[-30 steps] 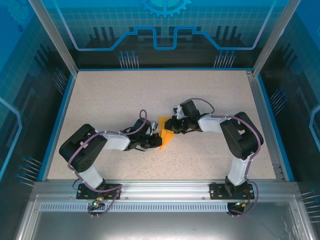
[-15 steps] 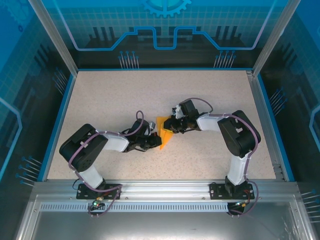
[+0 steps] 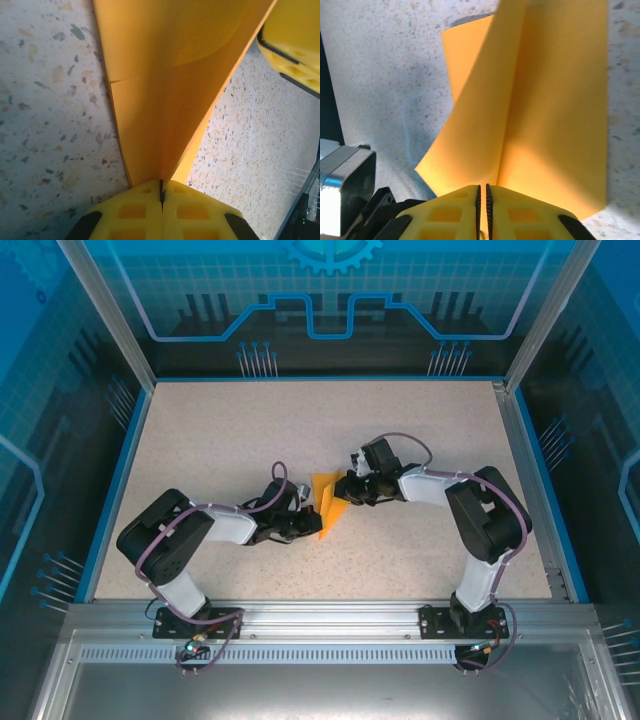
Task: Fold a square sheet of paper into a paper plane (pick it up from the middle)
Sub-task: Fourth fold the wing at the center of the table.
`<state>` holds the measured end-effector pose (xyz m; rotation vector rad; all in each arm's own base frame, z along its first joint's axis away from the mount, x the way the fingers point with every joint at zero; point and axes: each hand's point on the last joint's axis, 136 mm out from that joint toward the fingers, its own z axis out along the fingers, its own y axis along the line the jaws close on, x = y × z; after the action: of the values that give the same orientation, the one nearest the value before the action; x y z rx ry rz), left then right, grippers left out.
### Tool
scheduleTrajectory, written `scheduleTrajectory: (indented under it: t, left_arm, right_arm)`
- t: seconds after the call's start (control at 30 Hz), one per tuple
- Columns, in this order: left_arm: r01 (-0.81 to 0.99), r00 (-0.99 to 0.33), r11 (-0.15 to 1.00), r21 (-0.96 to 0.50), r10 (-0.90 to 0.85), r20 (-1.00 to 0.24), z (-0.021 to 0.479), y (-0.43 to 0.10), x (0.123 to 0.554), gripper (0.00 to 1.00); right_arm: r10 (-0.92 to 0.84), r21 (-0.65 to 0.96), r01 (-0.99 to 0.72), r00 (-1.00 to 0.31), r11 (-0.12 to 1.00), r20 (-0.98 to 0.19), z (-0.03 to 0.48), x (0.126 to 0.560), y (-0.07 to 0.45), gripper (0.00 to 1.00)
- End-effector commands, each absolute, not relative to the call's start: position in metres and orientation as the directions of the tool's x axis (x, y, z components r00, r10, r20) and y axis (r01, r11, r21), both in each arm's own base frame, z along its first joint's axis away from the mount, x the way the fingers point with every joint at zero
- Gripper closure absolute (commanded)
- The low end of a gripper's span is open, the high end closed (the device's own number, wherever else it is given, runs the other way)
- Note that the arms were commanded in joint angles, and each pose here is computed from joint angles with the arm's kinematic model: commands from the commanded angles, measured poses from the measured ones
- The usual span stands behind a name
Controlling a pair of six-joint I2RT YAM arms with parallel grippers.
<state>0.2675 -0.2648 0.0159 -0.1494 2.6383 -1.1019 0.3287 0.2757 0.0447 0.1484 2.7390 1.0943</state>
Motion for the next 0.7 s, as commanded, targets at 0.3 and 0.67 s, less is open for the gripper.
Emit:
scheduleTrajectory:
  t: [0.3, 0.67]
  left_arm:
    - [0.02, -0.963, 0.753, -0.658, -0.162, -0.214, 0.004, -0.25, 0.259, 1.0]
    - [0.089, -0.97, 0.751, -0.655, -0.084, -0.227, 0.01, -0.249, 0.25, 1.0]
  right_arm:
    - [0.15, 0.548, 0.081, -0.985, 0.832, -0.083, 0.003, 0.33, 0.255, 0.89]
    - [0.213, 0.497, 0.157, -0.975, 0.853, -0.058, -0.002, 0.293, 0.24, 0.89]
